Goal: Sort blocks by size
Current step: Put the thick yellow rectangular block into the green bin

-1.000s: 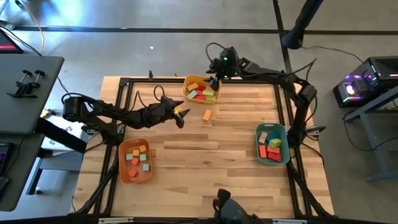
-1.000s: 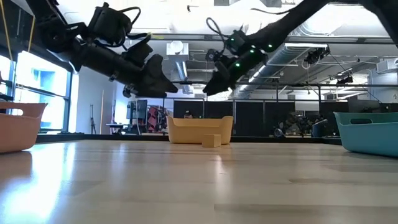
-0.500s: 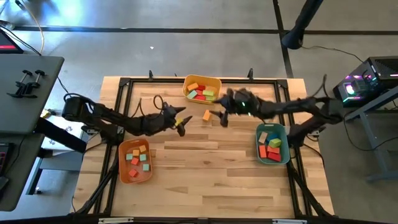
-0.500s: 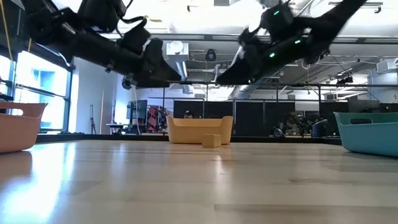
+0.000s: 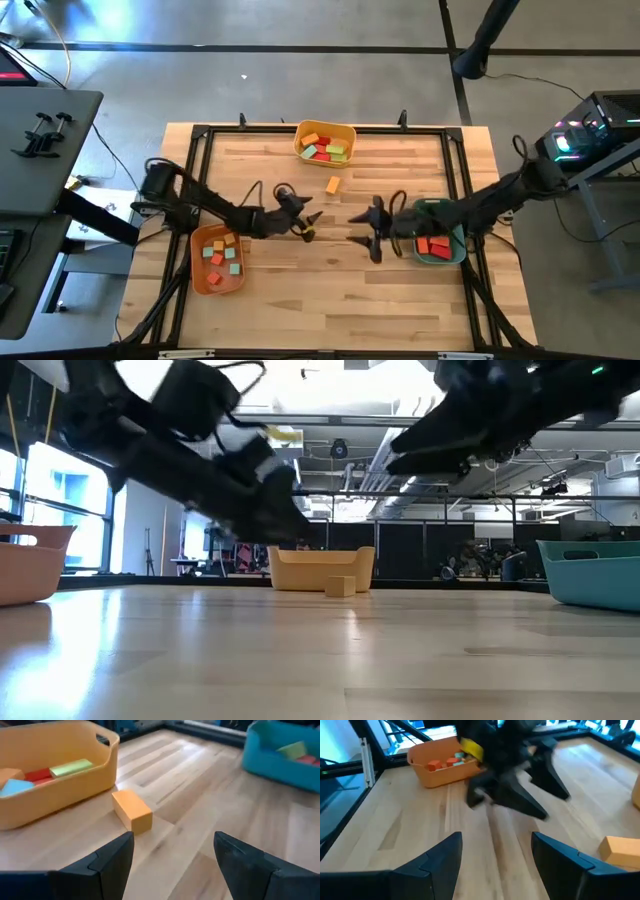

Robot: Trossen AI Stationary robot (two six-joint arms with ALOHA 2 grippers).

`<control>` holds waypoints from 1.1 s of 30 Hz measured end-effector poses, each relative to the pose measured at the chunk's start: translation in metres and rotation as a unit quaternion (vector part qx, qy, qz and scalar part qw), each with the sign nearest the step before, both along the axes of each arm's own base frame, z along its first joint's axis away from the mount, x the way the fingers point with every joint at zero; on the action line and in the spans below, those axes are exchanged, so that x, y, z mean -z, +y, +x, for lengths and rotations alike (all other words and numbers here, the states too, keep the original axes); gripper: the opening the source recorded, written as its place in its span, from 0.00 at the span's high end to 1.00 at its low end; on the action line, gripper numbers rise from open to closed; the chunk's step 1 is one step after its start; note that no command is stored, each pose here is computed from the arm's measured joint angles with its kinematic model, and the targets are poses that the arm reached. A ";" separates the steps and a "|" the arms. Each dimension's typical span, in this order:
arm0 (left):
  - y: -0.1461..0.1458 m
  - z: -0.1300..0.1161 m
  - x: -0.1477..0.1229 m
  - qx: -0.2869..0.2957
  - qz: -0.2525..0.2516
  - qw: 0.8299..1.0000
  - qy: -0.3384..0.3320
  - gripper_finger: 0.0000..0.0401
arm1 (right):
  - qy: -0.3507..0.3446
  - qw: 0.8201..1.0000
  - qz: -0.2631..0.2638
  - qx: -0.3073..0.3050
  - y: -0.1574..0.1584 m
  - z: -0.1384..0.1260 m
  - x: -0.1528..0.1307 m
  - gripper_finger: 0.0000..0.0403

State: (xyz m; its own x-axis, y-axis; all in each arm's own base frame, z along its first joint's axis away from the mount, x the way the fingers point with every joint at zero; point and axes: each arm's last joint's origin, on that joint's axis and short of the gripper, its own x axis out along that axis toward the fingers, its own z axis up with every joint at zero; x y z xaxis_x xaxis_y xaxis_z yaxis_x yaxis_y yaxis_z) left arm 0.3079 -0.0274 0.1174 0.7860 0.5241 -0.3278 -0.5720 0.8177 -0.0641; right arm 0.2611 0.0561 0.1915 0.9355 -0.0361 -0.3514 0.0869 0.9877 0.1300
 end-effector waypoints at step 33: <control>0.064 0.089 0.066 -0.090 0.054 0.991 0.086 0.40 | 0.006 0.995 -0.022 0.097 0.029 -0.014 0.005 0.42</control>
